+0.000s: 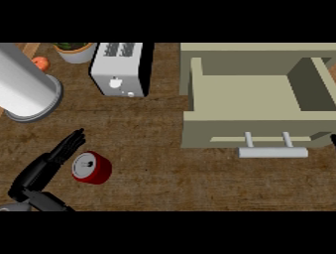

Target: Pick up the can, place it into the drawer and close the drawer

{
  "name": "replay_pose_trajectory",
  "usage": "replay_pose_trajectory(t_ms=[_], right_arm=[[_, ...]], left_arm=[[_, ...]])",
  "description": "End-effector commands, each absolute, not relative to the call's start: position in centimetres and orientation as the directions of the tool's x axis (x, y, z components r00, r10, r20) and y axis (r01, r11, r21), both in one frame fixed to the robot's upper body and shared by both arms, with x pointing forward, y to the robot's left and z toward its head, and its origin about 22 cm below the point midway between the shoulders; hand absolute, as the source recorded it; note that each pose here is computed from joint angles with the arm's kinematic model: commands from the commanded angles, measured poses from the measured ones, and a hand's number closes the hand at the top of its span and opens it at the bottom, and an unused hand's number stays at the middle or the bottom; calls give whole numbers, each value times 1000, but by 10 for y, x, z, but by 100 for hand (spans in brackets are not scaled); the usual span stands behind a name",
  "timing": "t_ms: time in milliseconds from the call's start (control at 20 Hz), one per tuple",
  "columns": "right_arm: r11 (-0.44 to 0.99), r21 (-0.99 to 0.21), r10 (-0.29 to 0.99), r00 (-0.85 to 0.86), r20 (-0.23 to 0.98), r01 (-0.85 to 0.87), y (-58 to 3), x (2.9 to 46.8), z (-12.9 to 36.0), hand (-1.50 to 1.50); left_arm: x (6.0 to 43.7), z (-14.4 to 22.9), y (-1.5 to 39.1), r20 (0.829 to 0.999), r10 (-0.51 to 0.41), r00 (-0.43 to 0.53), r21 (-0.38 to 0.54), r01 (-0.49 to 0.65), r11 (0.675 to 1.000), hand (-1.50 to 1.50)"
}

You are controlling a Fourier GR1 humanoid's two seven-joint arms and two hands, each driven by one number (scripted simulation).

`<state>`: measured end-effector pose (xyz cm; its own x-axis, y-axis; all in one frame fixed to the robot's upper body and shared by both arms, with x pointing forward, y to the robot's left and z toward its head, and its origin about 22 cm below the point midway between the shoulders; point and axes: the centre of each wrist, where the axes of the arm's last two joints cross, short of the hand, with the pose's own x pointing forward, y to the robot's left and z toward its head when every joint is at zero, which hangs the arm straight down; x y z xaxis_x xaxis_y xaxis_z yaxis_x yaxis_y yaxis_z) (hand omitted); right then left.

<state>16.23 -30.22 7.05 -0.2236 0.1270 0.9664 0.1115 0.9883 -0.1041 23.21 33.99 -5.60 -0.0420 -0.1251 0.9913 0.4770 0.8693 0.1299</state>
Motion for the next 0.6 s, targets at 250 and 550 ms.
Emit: replay_pose_trajectory(t_ms=[250,550], right_arm=[[985,-114,142,-228,963,128,-294,174,68,-150],[989,-118,136,-218,966,93,-304,161,76,-150]], left_arm=[[250,-81,346,993,-109,-32,112,476,872,-150],[236,-102,359,995,-99,2,87,469,879,-150]])
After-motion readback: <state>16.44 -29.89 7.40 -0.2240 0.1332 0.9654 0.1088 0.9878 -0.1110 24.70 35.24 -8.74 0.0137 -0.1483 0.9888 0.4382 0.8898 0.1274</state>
